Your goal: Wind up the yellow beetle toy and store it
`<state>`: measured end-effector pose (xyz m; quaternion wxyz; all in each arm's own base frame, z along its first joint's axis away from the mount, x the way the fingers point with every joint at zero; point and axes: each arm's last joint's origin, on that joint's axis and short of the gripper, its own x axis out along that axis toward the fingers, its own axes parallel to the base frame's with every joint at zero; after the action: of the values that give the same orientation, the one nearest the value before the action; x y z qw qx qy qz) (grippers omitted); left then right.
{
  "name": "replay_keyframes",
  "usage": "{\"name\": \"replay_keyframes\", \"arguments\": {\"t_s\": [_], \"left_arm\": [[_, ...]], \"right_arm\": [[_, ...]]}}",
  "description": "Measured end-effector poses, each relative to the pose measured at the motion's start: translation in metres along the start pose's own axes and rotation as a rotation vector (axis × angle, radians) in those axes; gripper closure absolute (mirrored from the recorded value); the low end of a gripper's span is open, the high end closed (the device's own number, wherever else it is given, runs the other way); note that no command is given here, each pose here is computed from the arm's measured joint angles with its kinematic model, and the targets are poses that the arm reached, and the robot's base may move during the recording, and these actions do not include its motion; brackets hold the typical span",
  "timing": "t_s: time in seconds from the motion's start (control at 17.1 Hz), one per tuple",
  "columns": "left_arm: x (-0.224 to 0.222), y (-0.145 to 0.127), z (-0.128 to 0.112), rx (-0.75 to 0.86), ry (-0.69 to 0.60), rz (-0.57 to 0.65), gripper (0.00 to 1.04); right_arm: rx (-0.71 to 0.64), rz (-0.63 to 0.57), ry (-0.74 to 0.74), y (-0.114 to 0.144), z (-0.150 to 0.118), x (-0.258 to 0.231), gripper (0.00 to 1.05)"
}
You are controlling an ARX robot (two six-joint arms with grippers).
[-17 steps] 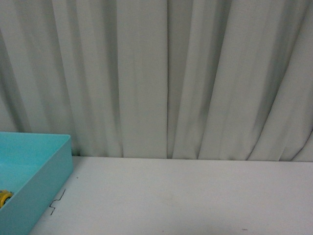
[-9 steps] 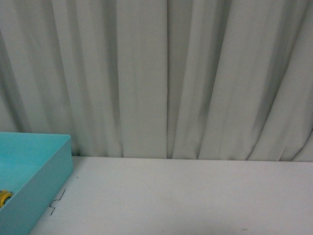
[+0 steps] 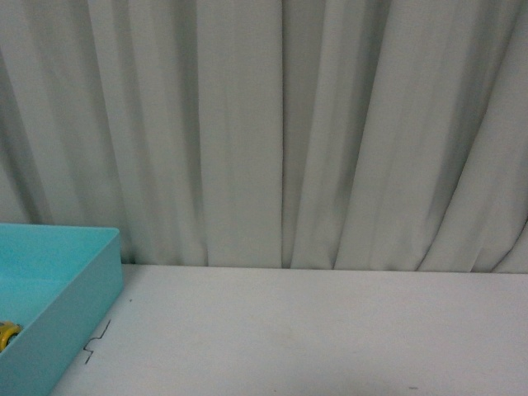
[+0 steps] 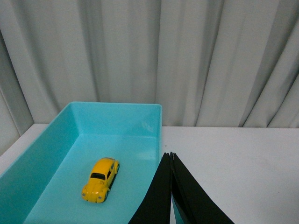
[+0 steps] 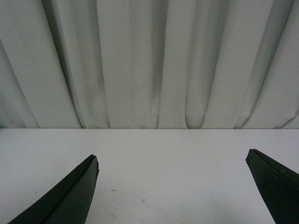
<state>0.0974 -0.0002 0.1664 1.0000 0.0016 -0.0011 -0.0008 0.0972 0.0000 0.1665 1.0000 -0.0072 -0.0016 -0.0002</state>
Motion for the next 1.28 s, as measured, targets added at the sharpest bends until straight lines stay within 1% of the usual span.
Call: {"name": "replay_keyframes", "arguments": {"t_s": [0.06,0.18,0.23,0.29,0.35,0.58,1.28], "left_arm": [[0.0000,0.0000,-0.0001,-0.001,0.001,0.000,1.00],[0.0000,0.0000,-0.0001,-0.001,0.002,0.000,0.30],[0.0000,0.0000,-0.0001,-0.001,0.001,0.000,0.17],[0.0000,0.0000,-0.0001,-0.001,0.001,0.000,0.08],[0.0000,0.0000,-0.0001,0.000,0.001,0.000,0.05],[0.0000,0.0000,-0.0001,-0.001,0.001,0.000,0.08],[0.0000,0.0000,0.0003,-0.001,-0.003,0.000,0.07]], "right_arm": [[0.000,0.000,0.000,0.0000,0.0000,0.0000,0.07],[0.000,0.000,0.001,0.0000,-0.0001,0.0000,0.07],[0.000,0.000,0.000,0.0000,0.0000,0.0000,0.07],[0.000,0.000,0.000,0.0000,0.0000,0.0000,0.07],[0.000,0.000,0.000,0.0000,0.0000,0.0000,0.07],[0.000,0.000,0.000,0.0000,0.0000,0.0000,0.07],[0.000,0.000,-0.003,0.0000,0.0003,0.0000,0.07]]}}
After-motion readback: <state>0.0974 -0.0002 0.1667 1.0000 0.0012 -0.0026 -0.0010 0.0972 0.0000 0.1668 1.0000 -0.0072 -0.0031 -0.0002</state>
